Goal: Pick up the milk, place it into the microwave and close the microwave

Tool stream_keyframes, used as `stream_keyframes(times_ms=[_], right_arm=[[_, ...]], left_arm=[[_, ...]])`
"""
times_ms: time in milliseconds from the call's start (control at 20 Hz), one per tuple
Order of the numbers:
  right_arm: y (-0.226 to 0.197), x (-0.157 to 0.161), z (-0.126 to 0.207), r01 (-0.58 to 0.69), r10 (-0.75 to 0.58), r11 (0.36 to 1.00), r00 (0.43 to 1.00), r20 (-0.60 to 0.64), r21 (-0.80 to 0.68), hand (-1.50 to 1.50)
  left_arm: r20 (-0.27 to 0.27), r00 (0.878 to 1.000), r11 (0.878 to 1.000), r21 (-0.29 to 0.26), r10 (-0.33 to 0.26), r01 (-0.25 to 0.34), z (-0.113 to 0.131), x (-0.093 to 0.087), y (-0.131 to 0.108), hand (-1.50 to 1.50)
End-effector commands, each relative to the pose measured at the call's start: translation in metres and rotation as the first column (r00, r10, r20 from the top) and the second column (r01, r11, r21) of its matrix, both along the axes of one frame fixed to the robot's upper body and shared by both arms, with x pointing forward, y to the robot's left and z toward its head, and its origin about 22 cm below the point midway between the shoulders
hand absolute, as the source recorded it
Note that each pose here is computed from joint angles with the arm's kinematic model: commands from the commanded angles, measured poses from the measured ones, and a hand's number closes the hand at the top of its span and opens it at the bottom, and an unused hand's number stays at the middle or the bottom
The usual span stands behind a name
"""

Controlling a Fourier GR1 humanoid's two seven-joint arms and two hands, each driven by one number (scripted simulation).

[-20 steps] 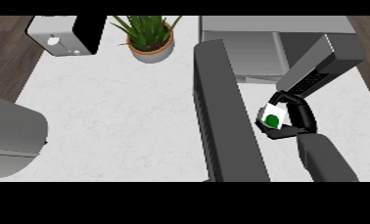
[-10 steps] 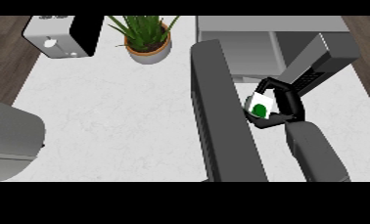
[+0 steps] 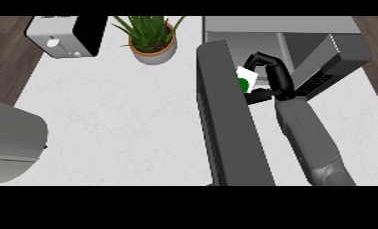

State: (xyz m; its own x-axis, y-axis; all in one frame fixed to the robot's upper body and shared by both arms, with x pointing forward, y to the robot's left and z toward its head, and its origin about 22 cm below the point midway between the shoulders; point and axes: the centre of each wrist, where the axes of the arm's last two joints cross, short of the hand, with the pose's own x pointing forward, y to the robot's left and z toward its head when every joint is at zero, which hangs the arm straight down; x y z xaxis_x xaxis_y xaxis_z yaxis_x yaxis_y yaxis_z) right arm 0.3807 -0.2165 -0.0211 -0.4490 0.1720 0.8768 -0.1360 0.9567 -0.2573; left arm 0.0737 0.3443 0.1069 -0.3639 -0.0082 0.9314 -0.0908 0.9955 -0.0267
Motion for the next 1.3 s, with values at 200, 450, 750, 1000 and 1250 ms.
stream_keyframes(times_ms=[200,450,750,1000,1250], right_arm=[[0.015,0.040,0.037,0.084,-0.080,0.979,0.996,0.027,-0.186,1.50],[0.044,0.043,0.031,0.176,-0.169,0.951,0.984,0.050,-0.254,1.50],[0.028,0.052,0.042,0.248,-0.242,0.930,0.969,0.055,-0.272,1.50],[0.026,0.061,0.059,0.405,-0.374,0.865,0.914,0.159,-0.296,1.50],[0.005,0.064,0.066,0.465,-0.374,0.808,0.879,0.296,-0.361,1.50]], left_arm=[[-0.005,1.000,1.000,-0.002,-0.003,0.003,-0.005,0.006,0.000,-1.50],[0.007,1.000,1.000,0.009,-0.029,0.029,-0.007,0.015,0.004,-1.50],[0.008,0.998,0.998,-0.008,-0.067,0.067,-0.008,0.018,0.009,-1.50],[0.004,0.996,0.996,0.008,-0.084,0.084,-0.008,0.024,0.006,-1.50],[0.006,0.994,0.994,0.009,-0.106,0.106,-0.011,0.030,0.005,-1.50]])
